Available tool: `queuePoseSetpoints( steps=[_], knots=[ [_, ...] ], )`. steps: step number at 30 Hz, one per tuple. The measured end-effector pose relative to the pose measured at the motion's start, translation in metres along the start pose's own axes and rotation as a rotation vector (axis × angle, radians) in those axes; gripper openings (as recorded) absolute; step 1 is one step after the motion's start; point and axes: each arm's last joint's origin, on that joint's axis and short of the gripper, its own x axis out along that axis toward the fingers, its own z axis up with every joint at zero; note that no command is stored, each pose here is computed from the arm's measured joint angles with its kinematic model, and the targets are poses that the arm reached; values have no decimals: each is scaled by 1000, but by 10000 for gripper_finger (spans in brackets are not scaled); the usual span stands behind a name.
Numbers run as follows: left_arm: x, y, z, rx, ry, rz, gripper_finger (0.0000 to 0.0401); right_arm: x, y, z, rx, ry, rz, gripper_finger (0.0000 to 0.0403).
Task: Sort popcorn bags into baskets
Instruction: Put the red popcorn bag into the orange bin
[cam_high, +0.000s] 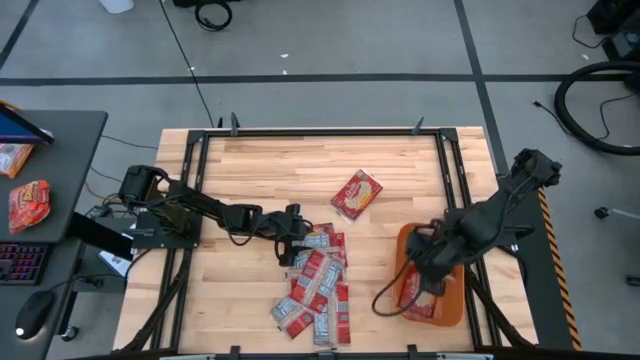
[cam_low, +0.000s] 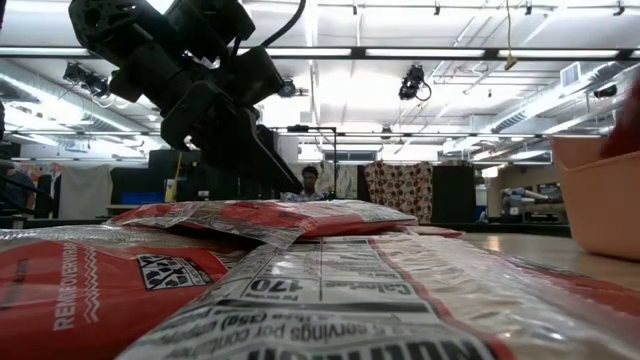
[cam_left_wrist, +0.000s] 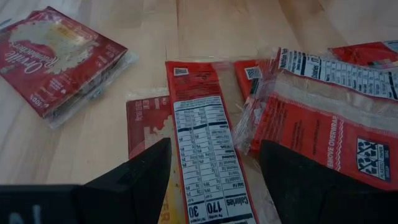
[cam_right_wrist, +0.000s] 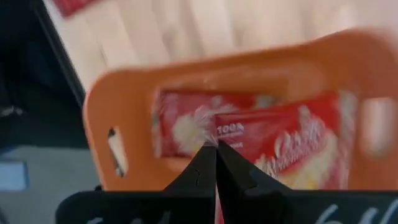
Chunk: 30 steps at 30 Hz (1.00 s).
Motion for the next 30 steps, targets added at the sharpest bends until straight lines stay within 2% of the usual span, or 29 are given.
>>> queuePoseSetpoints(
  steps=[3,11,16,19,23,26,30],
  knots=[
    [0,0,0,-1,-1,0,247,25,6,1,-1,54,-8,5],
    [0,0,0,0,-1,0,247,75,31,11,-9,70,12,13],
    [0,0,0,0,-1,0,247,94,37,16,69,167,2,38],
    [0,0,0,0,-1,0,247,94,31,19,125,263,7,63],
    [0,0,1,-1,-9,0,247,77,20,22,203,341,68,96],
    [0,0,5,-11,-54,1,247,60,10,24,246,319,105,111],
    [0,3,17,-81,-184,4,247,39,-6,26,252,196,105,113]
  ],
)
